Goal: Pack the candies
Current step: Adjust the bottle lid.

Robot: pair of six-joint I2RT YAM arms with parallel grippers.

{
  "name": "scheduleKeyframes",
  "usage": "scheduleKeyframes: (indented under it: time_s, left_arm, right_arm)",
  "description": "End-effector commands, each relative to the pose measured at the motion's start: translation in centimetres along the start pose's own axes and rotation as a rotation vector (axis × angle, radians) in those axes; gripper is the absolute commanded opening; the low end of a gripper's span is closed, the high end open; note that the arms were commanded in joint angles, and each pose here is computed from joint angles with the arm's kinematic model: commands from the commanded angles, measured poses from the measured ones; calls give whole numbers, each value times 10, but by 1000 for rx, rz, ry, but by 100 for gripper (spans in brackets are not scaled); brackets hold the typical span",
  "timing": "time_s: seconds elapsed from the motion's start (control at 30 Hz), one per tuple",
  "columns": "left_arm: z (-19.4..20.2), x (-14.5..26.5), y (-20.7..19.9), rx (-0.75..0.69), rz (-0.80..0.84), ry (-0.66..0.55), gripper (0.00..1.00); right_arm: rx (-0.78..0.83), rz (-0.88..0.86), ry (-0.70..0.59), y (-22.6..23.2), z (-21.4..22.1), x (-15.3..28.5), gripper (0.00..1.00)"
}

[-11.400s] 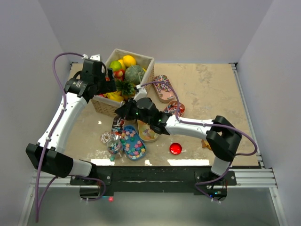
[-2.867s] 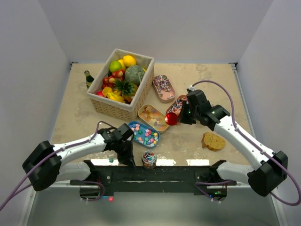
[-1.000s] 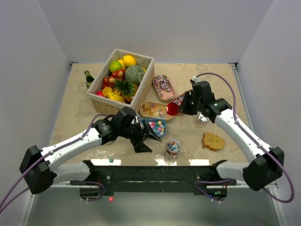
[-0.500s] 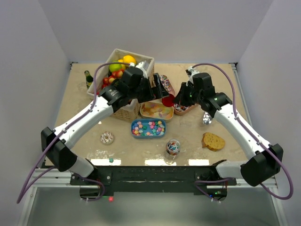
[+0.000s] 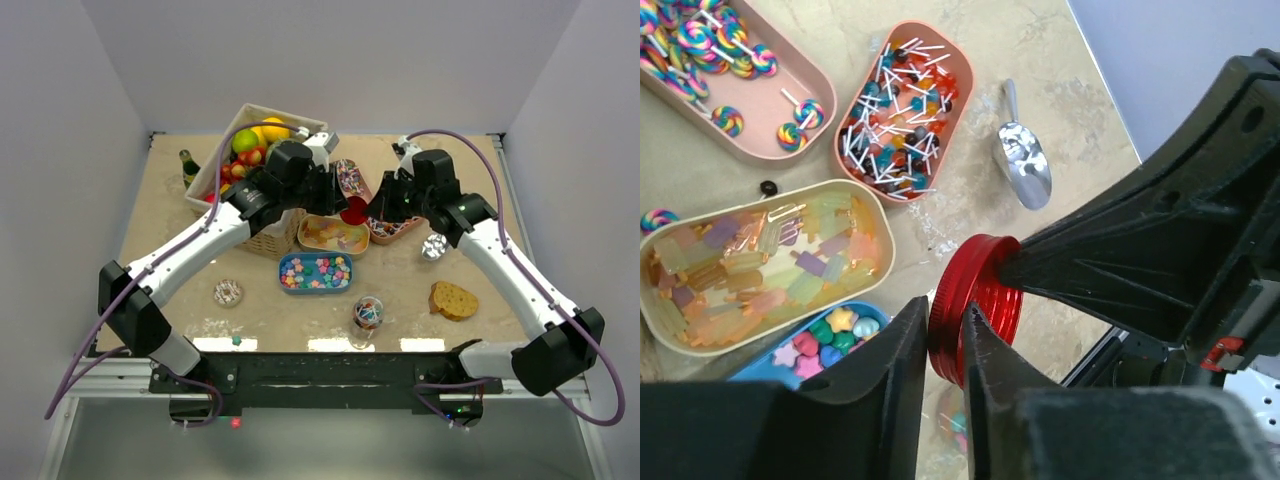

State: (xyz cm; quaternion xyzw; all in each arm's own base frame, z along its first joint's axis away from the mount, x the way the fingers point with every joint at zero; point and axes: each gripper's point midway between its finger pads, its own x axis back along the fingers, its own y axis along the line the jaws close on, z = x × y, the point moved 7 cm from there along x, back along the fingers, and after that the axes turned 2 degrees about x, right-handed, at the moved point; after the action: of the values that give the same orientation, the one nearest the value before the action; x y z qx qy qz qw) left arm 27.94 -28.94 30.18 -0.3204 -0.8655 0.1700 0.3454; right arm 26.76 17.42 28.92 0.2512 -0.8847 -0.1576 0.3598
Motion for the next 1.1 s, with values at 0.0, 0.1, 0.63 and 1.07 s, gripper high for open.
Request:
scheduleKeyframes:
  time_s: [0.0, 0.1, 0.63, 1.07]
  left_arm:
    - [-4, -6, -4, -92, 73, -10, 13]
    - [0, -9, -2, -103, 79, 11, 1]
    - [7, 3, 1, 284, 461, 136, 0]
    - [-1, 27, -15, 784, 820, 355, 0]
  right_arm:
    - [49, -68, -42, 11, -11, 11, 0]
    - [48, -87, -40, 13, -10, 13, 0]
    - [-18, -32, -272, 14, -19, 58, 72]
    - [288, -318, -365, 46, -27, 87, 73]
